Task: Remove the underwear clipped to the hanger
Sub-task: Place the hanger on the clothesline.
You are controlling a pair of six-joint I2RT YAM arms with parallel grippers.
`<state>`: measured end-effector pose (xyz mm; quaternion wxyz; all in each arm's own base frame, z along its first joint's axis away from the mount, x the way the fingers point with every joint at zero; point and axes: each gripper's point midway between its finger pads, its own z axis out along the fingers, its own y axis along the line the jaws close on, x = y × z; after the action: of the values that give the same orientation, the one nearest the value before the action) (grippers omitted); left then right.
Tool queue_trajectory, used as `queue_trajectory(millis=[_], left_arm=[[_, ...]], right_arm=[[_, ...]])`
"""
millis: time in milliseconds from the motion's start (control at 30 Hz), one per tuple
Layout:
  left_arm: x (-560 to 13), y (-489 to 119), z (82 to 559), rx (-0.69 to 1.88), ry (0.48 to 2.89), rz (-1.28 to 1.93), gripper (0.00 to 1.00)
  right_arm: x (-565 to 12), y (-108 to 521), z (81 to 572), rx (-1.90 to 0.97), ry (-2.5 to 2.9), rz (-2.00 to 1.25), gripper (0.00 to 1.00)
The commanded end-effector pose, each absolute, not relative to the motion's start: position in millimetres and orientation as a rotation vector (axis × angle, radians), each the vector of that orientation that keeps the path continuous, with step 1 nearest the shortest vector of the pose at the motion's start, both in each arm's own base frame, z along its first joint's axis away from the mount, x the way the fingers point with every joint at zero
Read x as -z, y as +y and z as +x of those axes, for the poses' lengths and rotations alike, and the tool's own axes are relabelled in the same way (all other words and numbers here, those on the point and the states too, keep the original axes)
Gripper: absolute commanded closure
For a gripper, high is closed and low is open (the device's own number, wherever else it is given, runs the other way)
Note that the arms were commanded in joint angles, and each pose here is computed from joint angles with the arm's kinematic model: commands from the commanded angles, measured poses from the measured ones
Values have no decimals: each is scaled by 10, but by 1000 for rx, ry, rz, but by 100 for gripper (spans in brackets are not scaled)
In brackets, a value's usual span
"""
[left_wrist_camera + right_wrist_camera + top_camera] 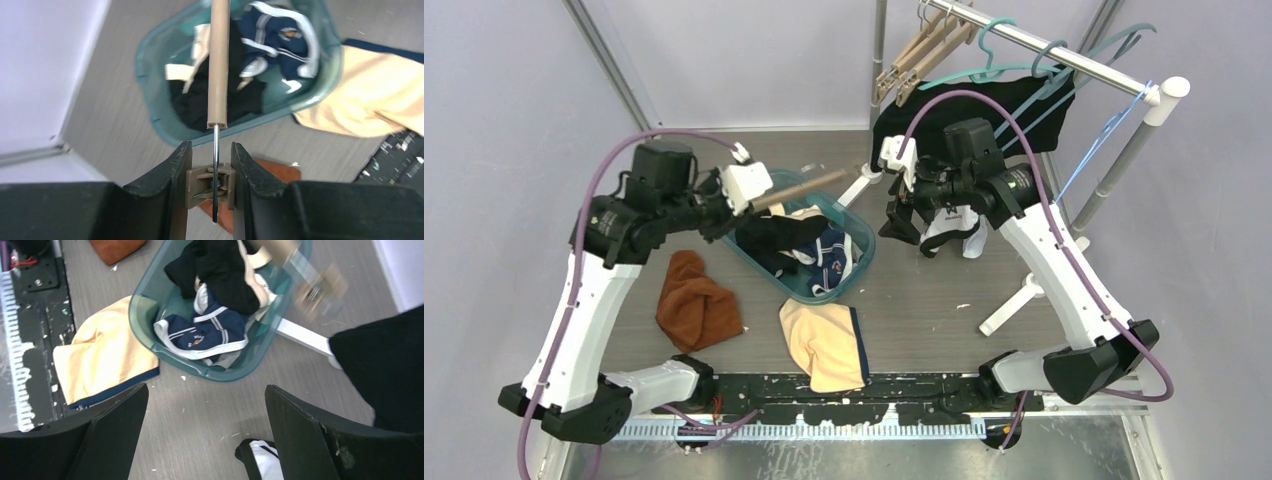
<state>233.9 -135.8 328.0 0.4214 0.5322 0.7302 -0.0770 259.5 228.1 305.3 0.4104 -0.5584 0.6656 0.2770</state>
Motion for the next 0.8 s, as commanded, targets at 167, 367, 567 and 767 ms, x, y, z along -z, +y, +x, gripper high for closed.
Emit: queue_trajectory(millis=[167, 367, 567, 767], left_arm=[[-4081, -1257, 2980, 76, 1846, 985, 100], [-4410, -1573, 3407, 169, 1798, 926, 100], [-4643, -1947, 3663, 253, 1715, 915, 100], [-4754, -2199, 3721, 329, 1656, 896, 100]], right_arm=[[-3688, 2126, 2759, -574, 1602, -1219, 7], [-3769, 1985, 2769, -550, 1602, -1158, 7], [-3841, 1811, 2755, -526, 1596, -1096, 7], [-3858, 1676, 2707, -501, 1589, -1058, 7]])
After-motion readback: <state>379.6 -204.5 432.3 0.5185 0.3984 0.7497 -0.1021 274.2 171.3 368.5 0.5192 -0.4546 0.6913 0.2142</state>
